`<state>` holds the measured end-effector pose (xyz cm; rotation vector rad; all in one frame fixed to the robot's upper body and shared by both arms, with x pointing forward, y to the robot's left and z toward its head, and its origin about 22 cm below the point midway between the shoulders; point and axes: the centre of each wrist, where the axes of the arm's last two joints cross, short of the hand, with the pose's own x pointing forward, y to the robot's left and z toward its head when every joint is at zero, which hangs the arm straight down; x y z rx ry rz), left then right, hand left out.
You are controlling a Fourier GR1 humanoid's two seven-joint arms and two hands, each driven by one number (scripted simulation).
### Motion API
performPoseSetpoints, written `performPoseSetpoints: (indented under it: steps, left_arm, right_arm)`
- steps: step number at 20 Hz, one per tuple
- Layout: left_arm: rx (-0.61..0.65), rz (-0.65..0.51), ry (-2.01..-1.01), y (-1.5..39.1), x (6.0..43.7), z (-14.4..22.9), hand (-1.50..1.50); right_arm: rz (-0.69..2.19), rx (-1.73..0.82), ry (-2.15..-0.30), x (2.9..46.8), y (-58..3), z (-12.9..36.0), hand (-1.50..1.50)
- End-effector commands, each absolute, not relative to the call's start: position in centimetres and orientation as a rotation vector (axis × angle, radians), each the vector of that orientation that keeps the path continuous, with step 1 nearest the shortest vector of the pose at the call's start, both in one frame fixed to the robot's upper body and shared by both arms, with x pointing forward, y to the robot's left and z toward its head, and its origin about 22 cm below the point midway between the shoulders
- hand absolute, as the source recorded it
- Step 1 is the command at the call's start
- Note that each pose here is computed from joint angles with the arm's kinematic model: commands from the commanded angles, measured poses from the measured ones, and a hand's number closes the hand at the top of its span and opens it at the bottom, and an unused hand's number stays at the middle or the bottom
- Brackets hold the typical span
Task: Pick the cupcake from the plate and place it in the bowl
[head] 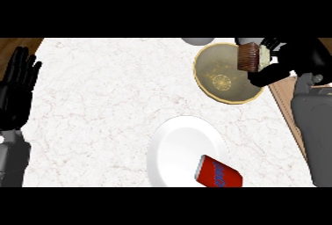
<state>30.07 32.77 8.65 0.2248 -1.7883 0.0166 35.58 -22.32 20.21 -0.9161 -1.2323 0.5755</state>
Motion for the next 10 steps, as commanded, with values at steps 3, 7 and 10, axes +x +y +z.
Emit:
performPoseSetpoints:
  steps: [3, 7, 10]
  left_arm:
    - [0.213, 0.015, -1.796, 32.1, 30.6, 8.5, 0.0]
    - [0.218, 0.031, -1.787, 32.3, 30.0, 7.5, 0.0]
    - [0.22, 0.014, -1.791, 31.2, 31.3, 8.1, 0.0]
  right_arm:
    - [0.635, -1.027, -1.111, 39.1, -20.5, 14.8, 1.5]
    - [0.453, -0.966, -1.038, 40.5, -22.2, 11.7, 1.5]
    - [0.392, -0.894, -1.062, 41.7, -21.2, 10.7, -1.5]
